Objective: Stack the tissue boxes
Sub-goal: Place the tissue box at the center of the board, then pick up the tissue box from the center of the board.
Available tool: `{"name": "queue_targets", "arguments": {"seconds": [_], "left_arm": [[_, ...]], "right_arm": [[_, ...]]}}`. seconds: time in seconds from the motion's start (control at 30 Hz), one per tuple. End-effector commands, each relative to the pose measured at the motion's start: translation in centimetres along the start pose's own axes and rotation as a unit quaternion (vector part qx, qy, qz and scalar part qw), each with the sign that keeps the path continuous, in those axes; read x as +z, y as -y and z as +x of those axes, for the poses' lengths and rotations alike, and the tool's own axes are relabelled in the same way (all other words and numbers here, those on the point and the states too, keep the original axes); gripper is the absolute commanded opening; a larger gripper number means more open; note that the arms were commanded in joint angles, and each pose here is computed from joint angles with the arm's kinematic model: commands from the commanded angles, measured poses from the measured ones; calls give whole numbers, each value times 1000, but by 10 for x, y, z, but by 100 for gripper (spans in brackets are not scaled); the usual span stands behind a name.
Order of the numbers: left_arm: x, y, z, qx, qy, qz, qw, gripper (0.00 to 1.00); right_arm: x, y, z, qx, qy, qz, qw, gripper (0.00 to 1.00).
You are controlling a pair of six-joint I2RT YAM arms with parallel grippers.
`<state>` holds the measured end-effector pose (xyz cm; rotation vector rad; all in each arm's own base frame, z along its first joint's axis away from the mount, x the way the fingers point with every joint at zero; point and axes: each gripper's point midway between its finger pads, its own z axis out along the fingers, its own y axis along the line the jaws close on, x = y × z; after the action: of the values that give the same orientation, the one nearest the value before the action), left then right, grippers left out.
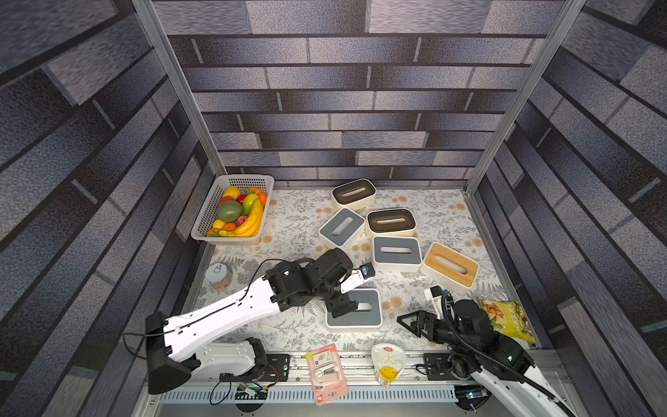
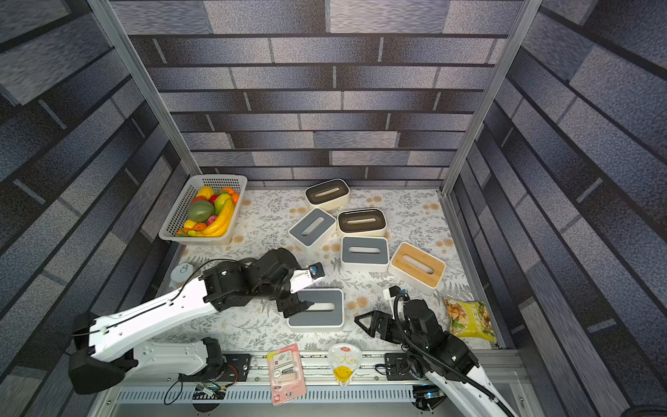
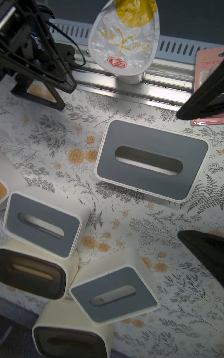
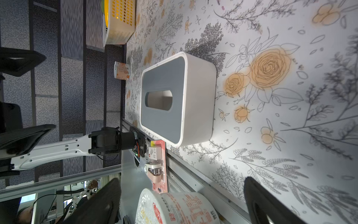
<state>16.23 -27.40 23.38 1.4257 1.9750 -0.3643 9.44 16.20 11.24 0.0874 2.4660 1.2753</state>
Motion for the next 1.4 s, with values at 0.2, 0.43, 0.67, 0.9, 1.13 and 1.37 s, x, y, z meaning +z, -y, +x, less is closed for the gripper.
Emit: {"name": "queue_targets", "arguments": {"seconds": [0.2,0.43,0.67,0.9,1.13,1.37], "left_arm": [[-50,-98,38,-424,133,-91,891,100],[-43,-139,77,-584,48,-167,793,100],[-27,-147,20,-435,58,-133,888,100],[15,-171,3,-359,9,-145,922,100],[92,-183,10,-303,-118,-105,940,100],[135,-208,9,-298,-158,-78,938,80]], "right_arm": [[-6,-46,-50,-75,30,37,996,100],[10,-65,-81,-93,26,75,993,100],[20,-71,-113,-94,35,87,991,100],[27,-72,-142,-86,33,71,993,100],[37,-66,-165,-88,29,56,994,100],[46,-73,-186,-103,20,40,994,100]]}}
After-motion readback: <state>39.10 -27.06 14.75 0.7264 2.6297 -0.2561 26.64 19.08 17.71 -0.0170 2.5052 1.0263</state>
